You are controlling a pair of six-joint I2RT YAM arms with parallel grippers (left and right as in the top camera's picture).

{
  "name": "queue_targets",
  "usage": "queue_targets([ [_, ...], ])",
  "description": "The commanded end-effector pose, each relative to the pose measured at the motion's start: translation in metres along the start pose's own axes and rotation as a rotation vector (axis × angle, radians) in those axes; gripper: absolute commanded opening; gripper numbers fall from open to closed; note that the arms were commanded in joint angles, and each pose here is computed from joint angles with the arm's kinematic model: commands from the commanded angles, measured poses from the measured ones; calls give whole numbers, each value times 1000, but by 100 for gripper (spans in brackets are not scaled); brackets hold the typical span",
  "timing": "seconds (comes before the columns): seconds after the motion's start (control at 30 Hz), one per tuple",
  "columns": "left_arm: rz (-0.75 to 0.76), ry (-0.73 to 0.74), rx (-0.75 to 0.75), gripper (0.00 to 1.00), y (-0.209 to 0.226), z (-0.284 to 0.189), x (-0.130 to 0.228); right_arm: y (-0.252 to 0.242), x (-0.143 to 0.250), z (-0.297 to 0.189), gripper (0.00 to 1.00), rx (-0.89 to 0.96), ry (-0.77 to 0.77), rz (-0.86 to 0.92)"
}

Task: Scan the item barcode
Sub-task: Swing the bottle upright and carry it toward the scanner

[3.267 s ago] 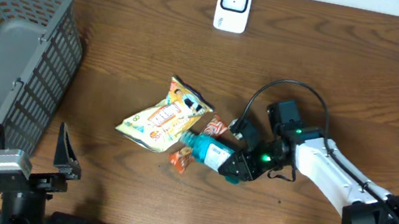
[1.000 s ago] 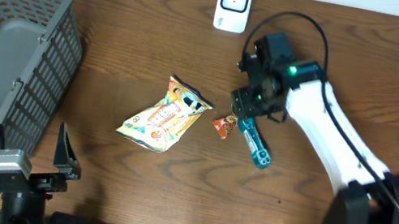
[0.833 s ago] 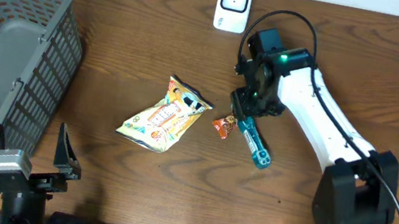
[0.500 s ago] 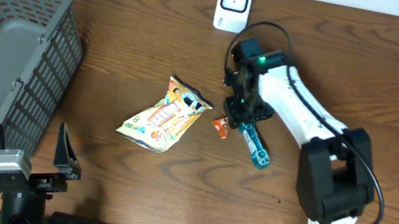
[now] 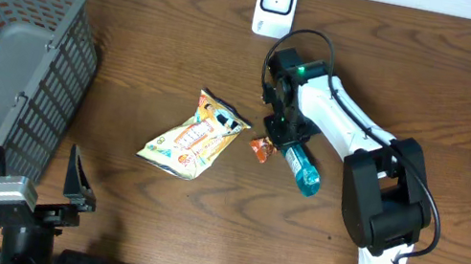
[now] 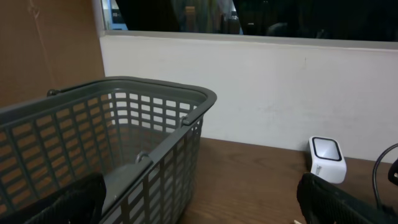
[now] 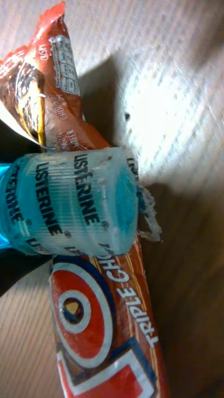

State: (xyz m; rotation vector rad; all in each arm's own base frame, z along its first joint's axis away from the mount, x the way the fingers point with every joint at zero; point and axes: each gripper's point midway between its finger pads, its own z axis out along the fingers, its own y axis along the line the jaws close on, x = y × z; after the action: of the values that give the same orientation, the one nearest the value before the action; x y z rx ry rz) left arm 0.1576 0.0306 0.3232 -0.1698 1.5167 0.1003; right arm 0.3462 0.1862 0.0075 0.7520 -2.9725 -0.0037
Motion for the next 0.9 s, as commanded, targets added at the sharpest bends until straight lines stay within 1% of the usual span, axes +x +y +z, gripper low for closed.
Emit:
queue_targets([
  [0.0,-3,-4,-3,98,1,0,1,20,-2,2,1,-162,6,0],
  [0.03,-3,-4,-3,98,1,0,1,24,-7,-5,1,-232,-13,-5],
  [0.17,-3,-4,-3,98,1,0,1,23,-18,-25,1,-354,-68,22],
  [0.2,-3,-4,-3,98,1,0,1,20,-20,-36,1,-395,-103,20],
  [0.3,-3,-4,-3,98,1,0,1,9,-20,-54,1,-404,-146,38],
  [0.33,-3,-4,-3,98,1,0,1,6,-19,-66,1,-410,-170,45],
  [0.47,-3,-4,-3,98,1,0,1,48,-15,-136,1,-725,-331,-110],
  [0.5,-3,-4,-3,98,1,0,1,57,-12,-154,1,-803,-360,-129],
  [0.53,-3,-4,-3,98,1,0,1,63,-8,-163,1,-843,-368,-135],
  [0.6,-3,-4,-1,98,0,0,1,67,-2,-170,1,-859,-362,-142],
  [0.73,-3,-4,0,98,0,0,1,78,10,-182,1,-850,-382,-228],
  [0.87,-3,-4,0,98,0,0,1,85,19,-209,1,-800,-478,-341],
])
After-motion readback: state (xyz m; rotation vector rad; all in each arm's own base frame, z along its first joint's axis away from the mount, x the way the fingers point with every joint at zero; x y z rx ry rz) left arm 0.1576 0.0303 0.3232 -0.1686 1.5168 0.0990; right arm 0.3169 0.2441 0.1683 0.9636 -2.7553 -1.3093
